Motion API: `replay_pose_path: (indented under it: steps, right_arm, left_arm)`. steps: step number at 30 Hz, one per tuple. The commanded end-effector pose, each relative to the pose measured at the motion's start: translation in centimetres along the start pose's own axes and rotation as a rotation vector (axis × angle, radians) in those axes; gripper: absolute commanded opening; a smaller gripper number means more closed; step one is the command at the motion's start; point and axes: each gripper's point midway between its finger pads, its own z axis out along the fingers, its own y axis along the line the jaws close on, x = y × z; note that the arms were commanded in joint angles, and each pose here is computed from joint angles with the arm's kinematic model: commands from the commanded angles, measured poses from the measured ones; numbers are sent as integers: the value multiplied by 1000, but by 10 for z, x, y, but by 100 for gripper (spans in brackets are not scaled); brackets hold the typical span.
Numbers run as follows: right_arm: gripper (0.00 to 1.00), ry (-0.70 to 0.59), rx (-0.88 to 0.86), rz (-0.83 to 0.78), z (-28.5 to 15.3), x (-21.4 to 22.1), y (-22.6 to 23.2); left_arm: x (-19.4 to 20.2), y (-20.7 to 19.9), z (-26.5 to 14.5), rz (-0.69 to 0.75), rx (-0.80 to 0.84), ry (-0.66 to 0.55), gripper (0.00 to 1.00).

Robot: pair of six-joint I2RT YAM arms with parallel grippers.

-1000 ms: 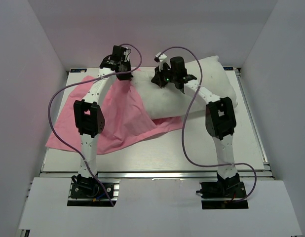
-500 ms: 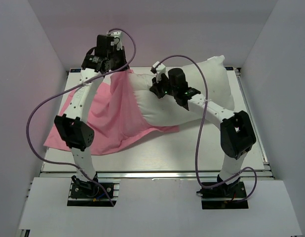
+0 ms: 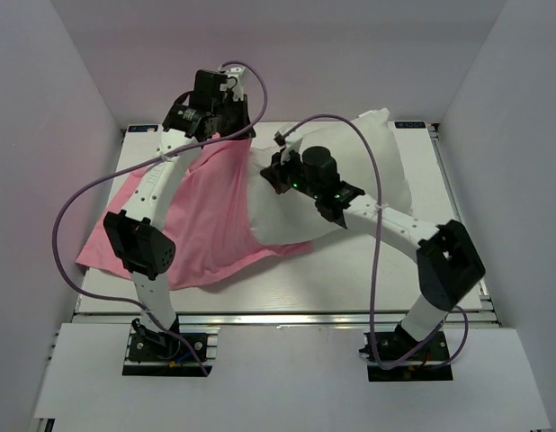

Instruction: Put the pillow into the pillowcase

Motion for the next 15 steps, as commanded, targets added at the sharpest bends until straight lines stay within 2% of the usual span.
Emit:
replay_pose_path:
  steps: [1, 4, 7, 8, 9, 11, 15]
  right_arm:
    - [0, -243, -99, 43, -35, -76, 34]
    - [0, -217, -161, 61, -31, -60, 47]
    - [0, -141, -191, 83, -4, -38, 58]
    - [0, -90, -190, 103, 13, -15, 58]
    - [0, -91, -180, 105, 23, -19, 57]
    - [0, -41, -146, 129, 44, 8, 51]
    - [0, -19, -95, 191, 60, 35, 41]
  left_arm:
    - [-12, -20, -6, 27, 58, -46, 0]
    - [-13, -38, -7, 36, 118, -58, 0]
    - [-12, -59, -10, 63, 171, -61, 0]
    - [-14, -67, -13, 73, 190, -66, 0]
    - [-12, -76, -16, 80, 210, -66, 0]
    - [-11, -90, -21, 95, 247, -69, 0]
    - [-13, -109, -43, 104, 309, -107, 0]
